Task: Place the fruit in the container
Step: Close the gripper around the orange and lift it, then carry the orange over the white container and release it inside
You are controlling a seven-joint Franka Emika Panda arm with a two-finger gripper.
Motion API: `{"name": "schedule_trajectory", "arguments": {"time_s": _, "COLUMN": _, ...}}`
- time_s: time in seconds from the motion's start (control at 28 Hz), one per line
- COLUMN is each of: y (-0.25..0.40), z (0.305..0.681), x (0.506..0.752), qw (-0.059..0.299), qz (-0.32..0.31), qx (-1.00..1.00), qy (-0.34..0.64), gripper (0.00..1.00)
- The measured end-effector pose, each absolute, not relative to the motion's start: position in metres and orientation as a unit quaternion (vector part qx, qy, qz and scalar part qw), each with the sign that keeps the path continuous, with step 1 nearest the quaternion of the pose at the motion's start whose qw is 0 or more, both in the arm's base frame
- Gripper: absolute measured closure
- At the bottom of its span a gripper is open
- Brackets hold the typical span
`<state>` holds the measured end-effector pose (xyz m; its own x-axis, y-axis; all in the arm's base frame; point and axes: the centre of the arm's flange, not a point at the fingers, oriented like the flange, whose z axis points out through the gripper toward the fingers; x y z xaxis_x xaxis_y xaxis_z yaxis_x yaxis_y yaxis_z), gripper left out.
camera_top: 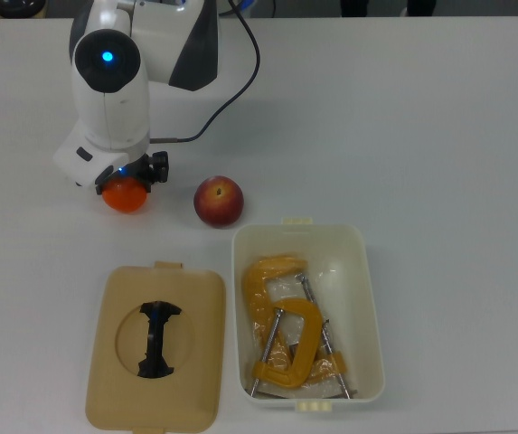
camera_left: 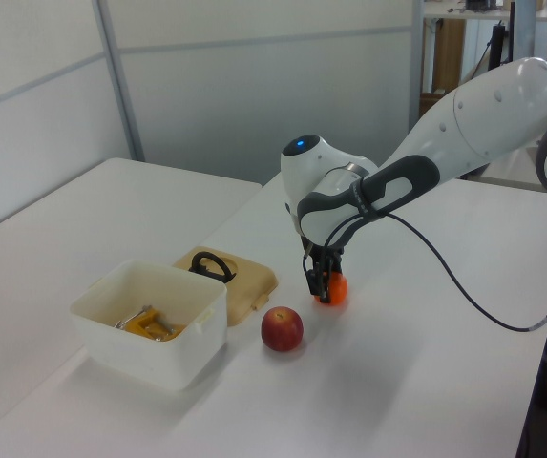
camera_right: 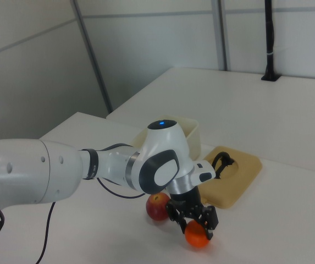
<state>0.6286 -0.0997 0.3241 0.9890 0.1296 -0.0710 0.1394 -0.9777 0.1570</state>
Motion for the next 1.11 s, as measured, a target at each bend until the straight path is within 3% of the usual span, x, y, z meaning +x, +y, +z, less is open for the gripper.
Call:
{"name": "schedule_trajectory", "arguments": {"time_s": 0.25, "y": -0.100, "z": 0.350, "x": 0.640, "qw": 0.076, "qz": -0.002, "qx": 0.995, "qy": 0.056, "gripper": 0.20}}
{"name": "schedule_trajectory", "arguments": {"time_s": 0.46, "y": -0.097, "z": 0.441, "x": 0.666, "qw": 0.028, "qz": 0.095, "qx": 0.995, "qy": 0.013, "gripper": 0.20}}
{"name": "schedule_trajectory", "arguments": {"time_s": 0.61, "y": -0.084, "z": 0.476, "x": 0.675, "qw": 0.013, "qz": 0.131, "qx": 0.991, "qy": 0.010, "gripper": 0.20}}
{"name": "schedule_trajectory", "arguments": {"time_s": 0.79, "y": -0.037, "z": 0.482, "x": 0.691, "qw": -0.001, "qz": 0.176, "qx": 0.984, "qy": 0.013, "gripper": 0.20}}
{"name": "schedule_trajectory", "arguments": {"time_s": 1.11, "y": 0.036, "z": 0.459, "x": 0.715, "qw": -0.025, "qz": 0.248, "qx": 0.968, "qy": 0.021, "gripper": 0.20}}
